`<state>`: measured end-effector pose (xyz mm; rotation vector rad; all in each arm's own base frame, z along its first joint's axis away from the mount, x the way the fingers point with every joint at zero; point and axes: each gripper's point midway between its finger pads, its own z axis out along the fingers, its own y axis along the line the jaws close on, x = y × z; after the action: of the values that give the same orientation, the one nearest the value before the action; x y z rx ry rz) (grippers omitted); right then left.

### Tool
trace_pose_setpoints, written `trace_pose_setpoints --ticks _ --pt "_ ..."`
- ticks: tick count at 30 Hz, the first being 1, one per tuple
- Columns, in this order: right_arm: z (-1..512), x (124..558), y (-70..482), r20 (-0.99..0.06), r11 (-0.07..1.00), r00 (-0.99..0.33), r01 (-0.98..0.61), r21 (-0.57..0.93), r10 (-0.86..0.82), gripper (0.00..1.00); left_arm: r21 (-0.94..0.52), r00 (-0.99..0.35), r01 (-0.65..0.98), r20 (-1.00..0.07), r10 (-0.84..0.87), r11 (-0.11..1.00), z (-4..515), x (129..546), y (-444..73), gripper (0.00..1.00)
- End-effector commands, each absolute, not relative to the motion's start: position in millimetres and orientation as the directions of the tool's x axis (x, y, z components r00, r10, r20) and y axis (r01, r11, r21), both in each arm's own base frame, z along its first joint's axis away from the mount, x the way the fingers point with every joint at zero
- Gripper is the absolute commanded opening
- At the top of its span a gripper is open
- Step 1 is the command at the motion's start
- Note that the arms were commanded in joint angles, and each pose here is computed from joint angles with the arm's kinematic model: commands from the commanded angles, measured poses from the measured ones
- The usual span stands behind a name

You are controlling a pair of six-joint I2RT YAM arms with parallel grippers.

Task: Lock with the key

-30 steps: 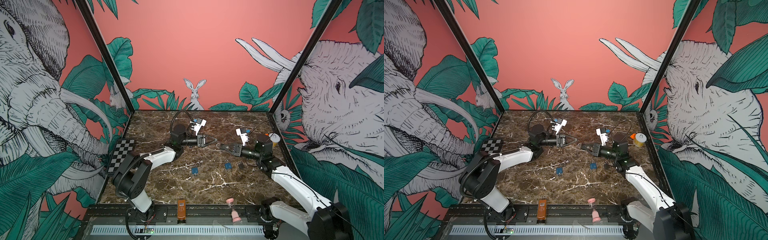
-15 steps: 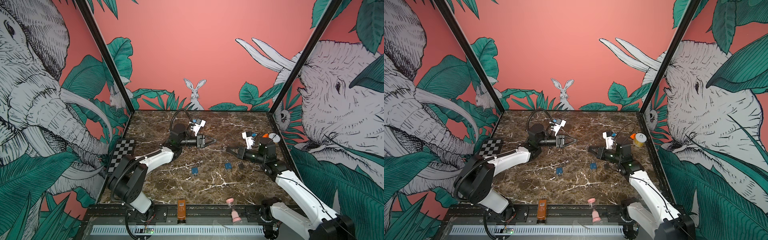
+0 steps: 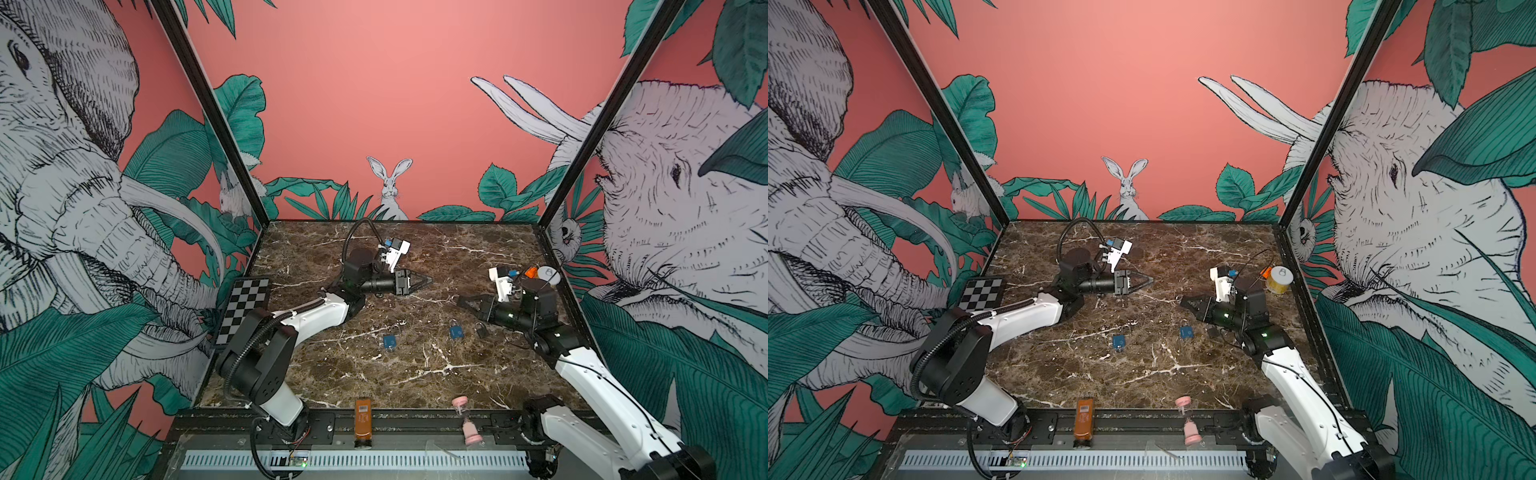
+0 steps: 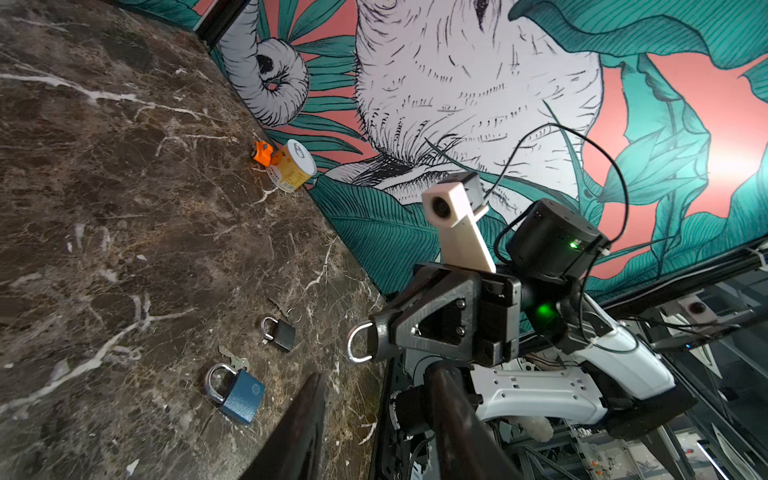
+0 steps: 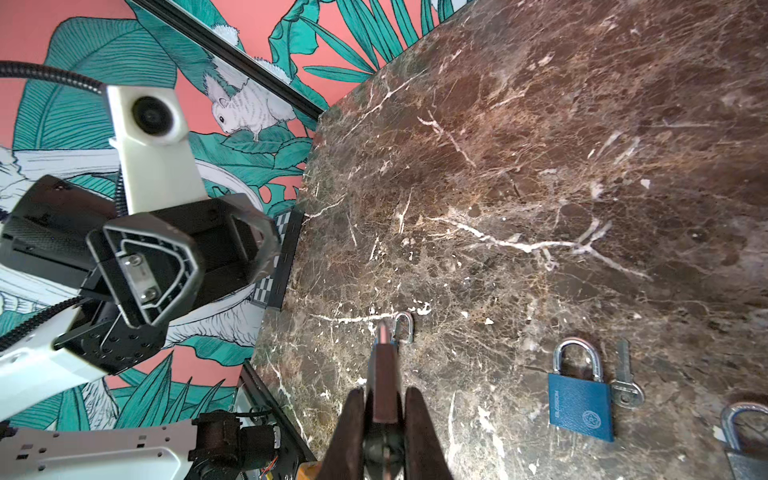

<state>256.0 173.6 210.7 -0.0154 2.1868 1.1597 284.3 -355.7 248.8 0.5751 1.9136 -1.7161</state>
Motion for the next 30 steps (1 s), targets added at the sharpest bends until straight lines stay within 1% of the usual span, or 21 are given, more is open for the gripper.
trace_pose_setpoints --ticks 1,6,10,13,15,17,22,30 --pt "219 251 175 -0.567 0.578 -0.770 -0.330 0.746 0.292 0.00 -0.769 -0.774 0.620 -0.632 -0.041 0.154 247 288 -356 0.42" --pt "229 248 172 -0.591 0.577 -0.748 -0.350 0.738 0.303 0.00 -0.751 -0.761 0.639 -0.649 -0.004 0.169 245 289 -361 0.42" --pt "235 253 176 -0.595 0.553 -0.747 -0.374 0.744 0.296 0.00 -0.737 -0.746 0.659 -0.666 0.003 0.149 250 291 -364 0.43" --pt "240 264 182 -0.568 0.489 -0.766 -0.387 0.781 0.300 0.00 -0.717 -0.725 0.684 -0.689 0.015 0.138 253 290 -366 0.44" --pt "247 268 186 -0.571 0.440 -0.766 -0.421 0.793 0.295 0.00 -0.711 -0.716 0.696 -0.697 0.035 0.103 257 288 -369 0.44" --pt "253 270 188 -0.583 0.415 -0.762 -0.451 0.790 0.281 0.00 -0.704 -0.707 0.707 -0.706 0.036 0.070 259 285 -371 0.45" --pt "265 269 188 -0.603 0.386 -0.752 -0.490 0.781 0.267 0.00 -0.716 -0.716 0.698 -0.697 0.037 0.010 258 283 -375 0.46" --pt "276 265 191 -0.634 0.340 -0.729 -0.545 0.766 0.259 0.00 -0.739 -0.738 0.666 -0.673 0.057 -0.105 271 274 -382 0.45"
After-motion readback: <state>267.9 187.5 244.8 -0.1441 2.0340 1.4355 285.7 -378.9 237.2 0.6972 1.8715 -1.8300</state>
